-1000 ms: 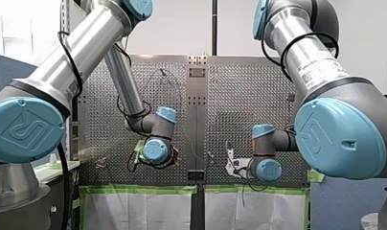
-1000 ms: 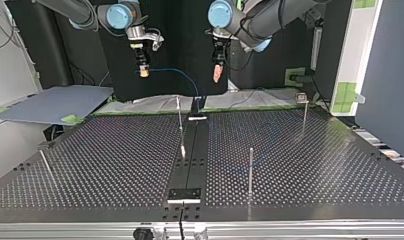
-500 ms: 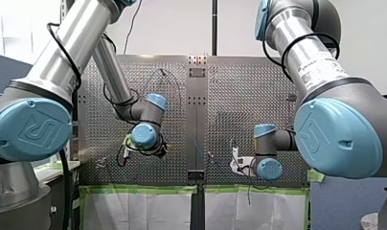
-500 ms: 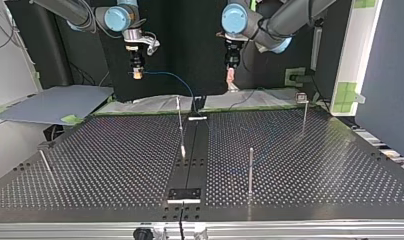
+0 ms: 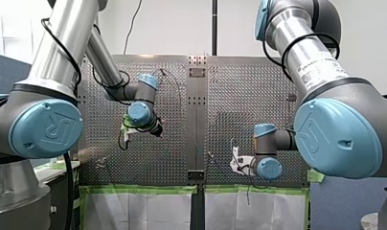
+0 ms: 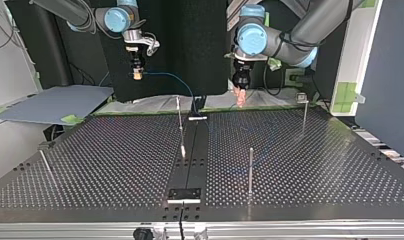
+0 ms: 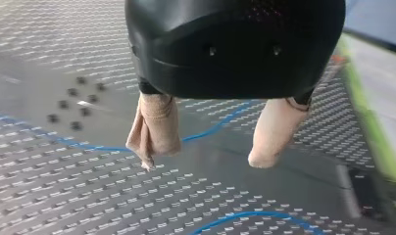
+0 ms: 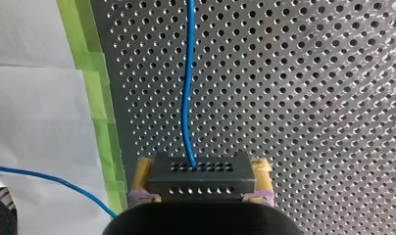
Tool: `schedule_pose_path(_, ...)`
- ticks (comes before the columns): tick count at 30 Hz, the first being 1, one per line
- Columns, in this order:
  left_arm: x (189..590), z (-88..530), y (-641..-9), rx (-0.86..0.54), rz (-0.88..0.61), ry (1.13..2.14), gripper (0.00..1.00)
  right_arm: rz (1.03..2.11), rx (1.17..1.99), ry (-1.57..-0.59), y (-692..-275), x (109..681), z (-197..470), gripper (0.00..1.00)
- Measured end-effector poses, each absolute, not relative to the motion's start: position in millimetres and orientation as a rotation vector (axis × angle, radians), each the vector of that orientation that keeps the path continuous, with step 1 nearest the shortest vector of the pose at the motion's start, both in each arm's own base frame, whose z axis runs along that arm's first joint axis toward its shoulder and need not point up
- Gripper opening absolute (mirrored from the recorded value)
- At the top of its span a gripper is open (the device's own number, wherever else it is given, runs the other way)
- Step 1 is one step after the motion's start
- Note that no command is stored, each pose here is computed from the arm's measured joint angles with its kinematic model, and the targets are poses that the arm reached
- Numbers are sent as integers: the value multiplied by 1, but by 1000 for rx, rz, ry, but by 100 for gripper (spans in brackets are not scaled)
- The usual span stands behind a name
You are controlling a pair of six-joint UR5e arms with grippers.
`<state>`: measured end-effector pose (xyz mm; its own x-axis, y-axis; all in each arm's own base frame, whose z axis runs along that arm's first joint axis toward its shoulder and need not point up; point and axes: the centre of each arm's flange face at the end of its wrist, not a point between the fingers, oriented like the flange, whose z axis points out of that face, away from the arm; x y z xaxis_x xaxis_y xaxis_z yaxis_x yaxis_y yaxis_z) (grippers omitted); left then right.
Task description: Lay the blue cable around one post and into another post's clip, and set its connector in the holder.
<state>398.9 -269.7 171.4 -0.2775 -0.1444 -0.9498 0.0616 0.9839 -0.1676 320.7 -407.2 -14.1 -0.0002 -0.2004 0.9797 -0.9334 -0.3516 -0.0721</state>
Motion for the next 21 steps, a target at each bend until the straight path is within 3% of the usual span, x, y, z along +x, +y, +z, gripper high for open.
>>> schedule_pose_path(12,443,266,-237,-237,-228,1711,100,1412,1621,-1196,-407,321,-14,0)
schedule_pose_path(21,435,320,-230,-251,-176,1662,100,1412,1619,-1198,-408,319,-14,0)
